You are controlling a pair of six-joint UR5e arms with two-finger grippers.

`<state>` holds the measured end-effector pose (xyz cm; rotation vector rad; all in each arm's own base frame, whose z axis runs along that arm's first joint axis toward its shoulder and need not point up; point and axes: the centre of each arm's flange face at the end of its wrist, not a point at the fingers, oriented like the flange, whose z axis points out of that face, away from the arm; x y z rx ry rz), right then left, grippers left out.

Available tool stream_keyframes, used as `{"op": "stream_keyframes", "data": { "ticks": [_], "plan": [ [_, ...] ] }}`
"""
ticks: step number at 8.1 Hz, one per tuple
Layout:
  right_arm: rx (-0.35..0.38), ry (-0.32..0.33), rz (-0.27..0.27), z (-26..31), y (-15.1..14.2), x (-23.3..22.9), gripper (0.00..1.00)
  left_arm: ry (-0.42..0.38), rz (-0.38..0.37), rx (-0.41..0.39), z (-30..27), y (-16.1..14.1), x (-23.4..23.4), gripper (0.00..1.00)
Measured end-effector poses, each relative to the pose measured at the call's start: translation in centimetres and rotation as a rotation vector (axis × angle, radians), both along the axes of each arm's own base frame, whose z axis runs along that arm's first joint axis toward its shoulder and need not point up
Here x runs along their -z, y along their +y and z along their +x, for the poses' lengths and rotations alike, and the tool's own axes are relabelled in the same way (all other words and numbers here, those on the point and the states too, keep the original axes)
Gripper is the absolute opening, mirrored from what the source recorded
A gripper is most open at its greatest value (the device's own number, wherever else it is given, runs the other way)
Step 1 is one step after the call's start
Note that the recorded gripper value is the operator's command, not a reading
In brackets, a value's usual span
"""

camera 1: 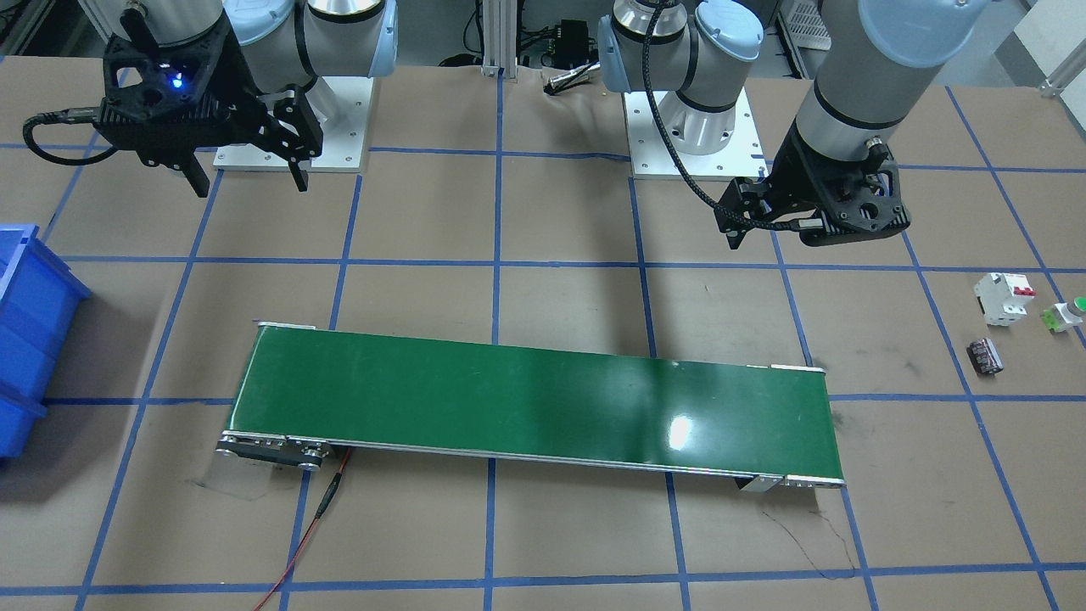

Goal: Move capacitor from left to right
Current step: 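Move the left gripper outward above the brown capacitor beside the conveyor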

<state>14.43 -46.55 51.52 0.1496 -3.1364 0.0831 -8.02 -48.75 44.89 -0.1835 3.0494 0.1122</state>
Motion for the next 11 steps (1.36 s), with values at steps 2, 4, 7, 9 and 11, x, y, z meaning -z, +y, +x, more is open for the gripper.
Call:
{"op": "stream_keyframes", "data": {
  "ticks": [2,4,7,9,11],
  "plan": [
    [0.007,-0.001,0.000,0.0,0.0,0.0,1.00,-0.002,-0.002,0.000,0.0,0.0,-0.1,1.00],
    [0.009,0.000,-0.001,0.0,0.1,0.0,1.00,-0.001,0.003,-0.007,0.8,-0.4,0.3,1.00],
    [0.007,0.000,-0.001,0.0,0.1,-0.1,1.00,0.022,0.039,-0.059,10.0,-2.4,2.4,1.00],
    [0.007,0.000,-0.001,0.0,0.1,-0.1,1.00,0.024,0.010,-0.014,16.6,-4.0,4.3,1.00],
    [0.007,0.000,-0.001,0.0,0.1,-0.1,1.00,0.026,0.003,0.012,22.0,-4.9,6.7,1.00]
  ]
}}
